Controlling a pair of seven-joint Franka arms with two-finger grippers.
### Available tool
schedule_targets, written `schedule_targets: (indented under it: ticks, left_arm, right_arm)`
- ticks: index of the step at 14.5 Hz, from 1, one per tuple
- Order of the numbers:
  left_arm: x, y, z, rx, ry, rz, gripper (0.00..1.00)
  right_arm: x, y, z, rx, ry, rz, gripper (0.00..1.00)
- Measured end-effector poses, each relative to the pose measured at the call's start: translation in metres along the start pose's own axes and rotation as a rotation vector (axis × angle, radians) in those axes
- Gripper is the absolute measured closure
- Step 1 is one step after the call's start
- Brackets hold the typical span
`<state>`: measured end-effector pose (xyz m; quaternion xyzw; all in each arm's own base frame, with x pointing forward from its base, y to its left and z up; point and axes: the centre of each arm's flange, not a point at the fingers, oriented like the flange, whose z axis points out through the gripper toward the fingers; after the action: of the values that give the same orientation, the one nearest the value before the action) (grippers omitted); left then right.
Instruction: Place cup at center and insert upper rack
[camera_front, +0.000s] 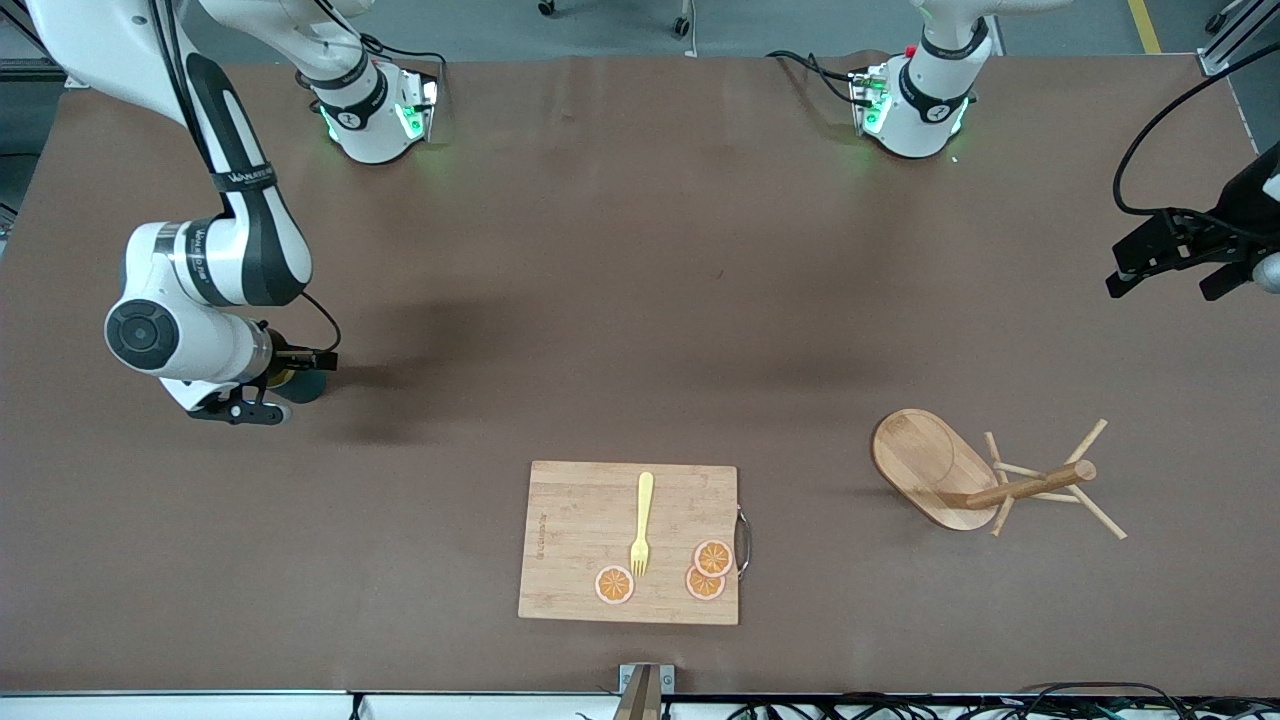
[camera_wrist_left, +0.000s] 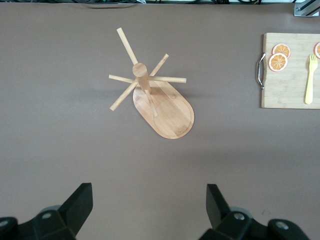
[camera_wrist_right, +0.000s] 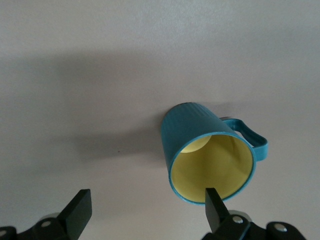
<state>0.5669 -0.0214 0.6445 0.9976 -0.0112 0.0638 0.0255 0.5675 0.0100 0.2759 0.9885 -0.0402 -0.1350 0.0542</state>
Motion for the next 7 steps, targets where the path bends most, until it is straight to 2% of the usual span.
schedule_targets:
  ticks: [7]
  left_arm:
    - [0.0,0.0,0.0,0.0,0.0,0.0,0.0]
  right_arm:
    - [0.004,-0.003,0.035,-0.013,-0.061,-0.004,0.03]
